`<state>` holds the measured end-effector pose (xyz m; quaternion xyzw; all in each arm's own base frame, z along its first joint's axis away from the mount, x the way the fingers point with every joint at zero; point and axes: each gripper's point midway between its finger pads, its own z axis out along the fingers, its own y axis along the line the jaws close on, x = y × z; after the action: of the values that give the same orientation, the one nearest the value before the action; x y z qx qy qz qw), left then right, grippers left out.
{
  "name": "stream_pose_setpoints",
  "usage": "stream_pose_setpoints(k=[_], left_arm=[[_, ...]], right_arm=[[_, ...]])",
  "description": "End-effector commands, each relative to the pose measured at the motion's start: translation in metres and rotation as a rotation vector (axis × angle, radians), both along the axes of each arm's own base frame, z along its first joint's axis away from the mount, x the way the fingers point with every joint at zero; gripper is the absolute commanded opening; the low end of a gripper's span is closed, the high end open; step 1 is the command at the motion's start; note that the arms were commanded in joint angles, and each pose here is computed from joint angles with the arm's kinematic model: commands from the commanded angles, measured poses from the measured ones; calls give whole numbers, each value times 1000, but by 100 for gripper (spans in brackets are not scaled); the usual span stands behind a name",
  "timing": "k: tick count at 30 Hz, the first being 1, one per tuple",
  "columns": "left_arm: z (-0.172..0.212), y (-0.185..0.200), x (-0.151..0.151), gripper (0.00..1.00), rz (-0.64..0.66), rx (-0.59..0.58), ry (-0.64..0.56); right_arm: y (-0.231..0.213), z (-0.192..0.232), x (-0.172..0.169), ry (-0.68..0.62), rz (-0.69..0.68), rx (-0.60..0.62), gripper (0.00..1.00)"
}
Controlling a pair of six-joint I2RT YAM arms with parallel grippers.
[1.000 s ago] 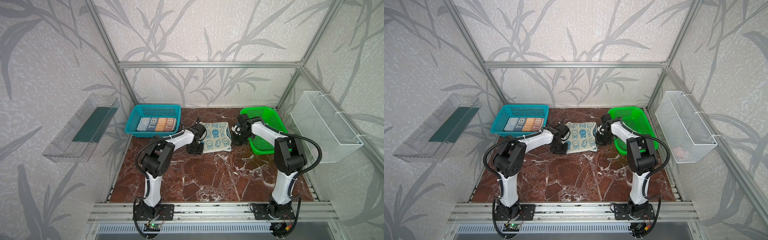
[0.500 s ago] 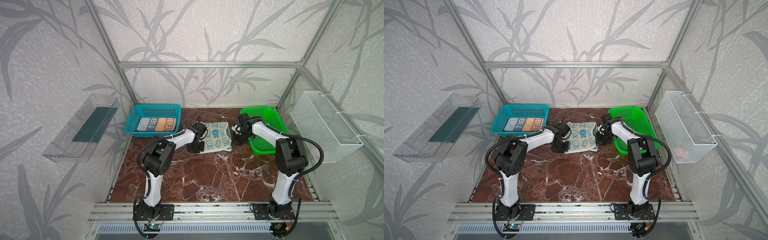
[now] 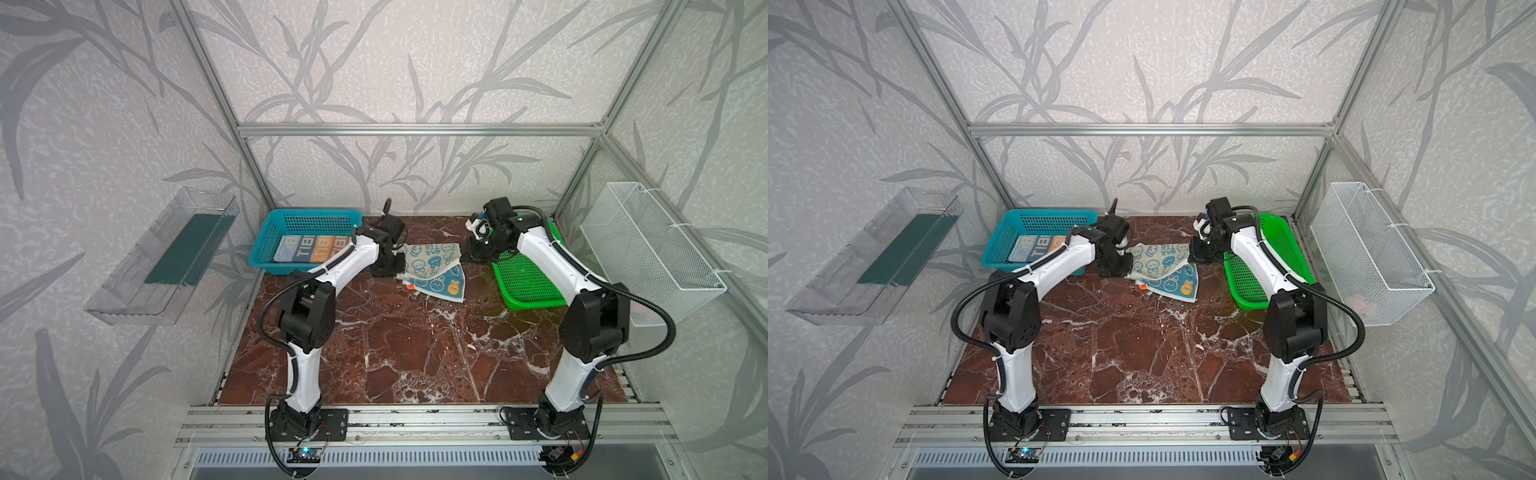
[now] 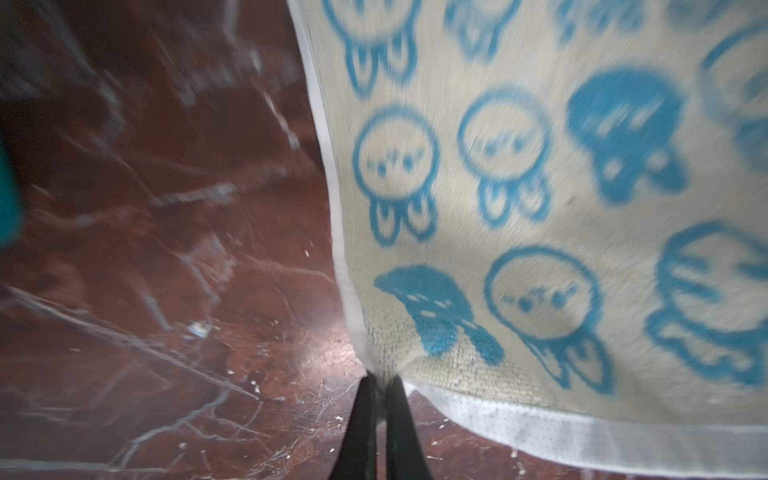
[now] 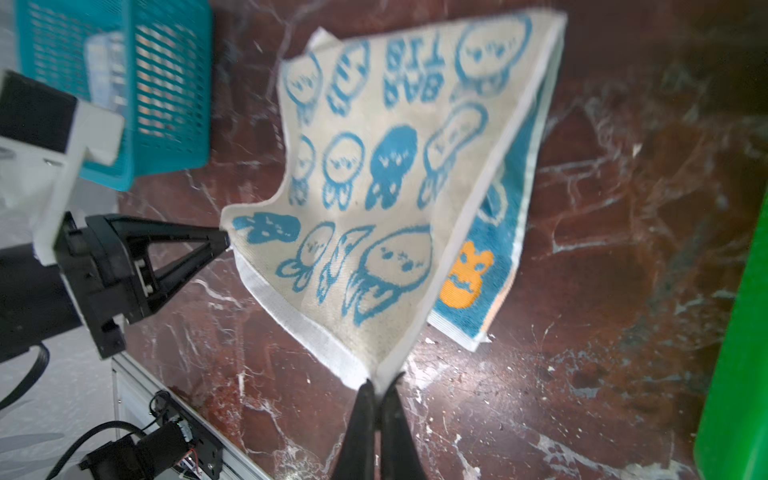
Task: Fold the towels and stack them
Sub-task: 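Lift the bunny towel high with both grippers and shake it out, then lower the towel onto the table centre, folding it over with both grippers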
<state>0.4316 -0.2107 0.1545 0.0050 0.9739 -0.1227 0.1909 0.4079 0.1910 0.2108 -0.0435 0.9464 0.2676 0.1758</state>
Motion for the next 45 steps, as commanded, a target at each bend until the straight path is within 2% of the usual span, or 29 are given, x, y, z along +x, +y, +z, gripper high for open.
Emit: stream_pose_setpoints(k=[1, 6, 12, 17, 23, 27, 31, 34, 36, 41, 45], left_arm=[[86, 11, 5, 0, 19, -52, -145], [177, 21, 9, 0, 46, -114, -360], [258, 32, -22, 0, 20, -174, -522], [305, 52, -69, 0, 23, -211, -635], [347, 62, -140, 0, 11, -346, -705], [356, 71, -156, 0, 51, -390, -716], [340, 70, -130, 0, 82, -330, -690], [309, 66, -88, 0, 99, -267, -618], [278, 60, -52, 0, 101, -261, -542], [209, 46, 29, 0, 109, -304, -411], [145, 35, 84, 0, 103, -332, -292]], right_arm=[[2, 50, -7, -52, -5, 61, 0], [6, 123, -5, -207, 2, 130, 0], [6, 190, -31, -336, 62, 176, 0], [0, 245, -78, -474, 119, 235, 0], [-6, 294, -142, -621, 206, 304, 0], [-14, 301, -145, -621, 153, 321, 0], [-22, 282, -111, -549, 61, 307, 0], [-34, 243, -68, -424, -44, 276, 0], [-40, 206, -37, -323, -96, 259, 0], [-48, 116, 32, -201, -152, 148, 0], [-47, 63, 78, -121, -152, 134, 0]])
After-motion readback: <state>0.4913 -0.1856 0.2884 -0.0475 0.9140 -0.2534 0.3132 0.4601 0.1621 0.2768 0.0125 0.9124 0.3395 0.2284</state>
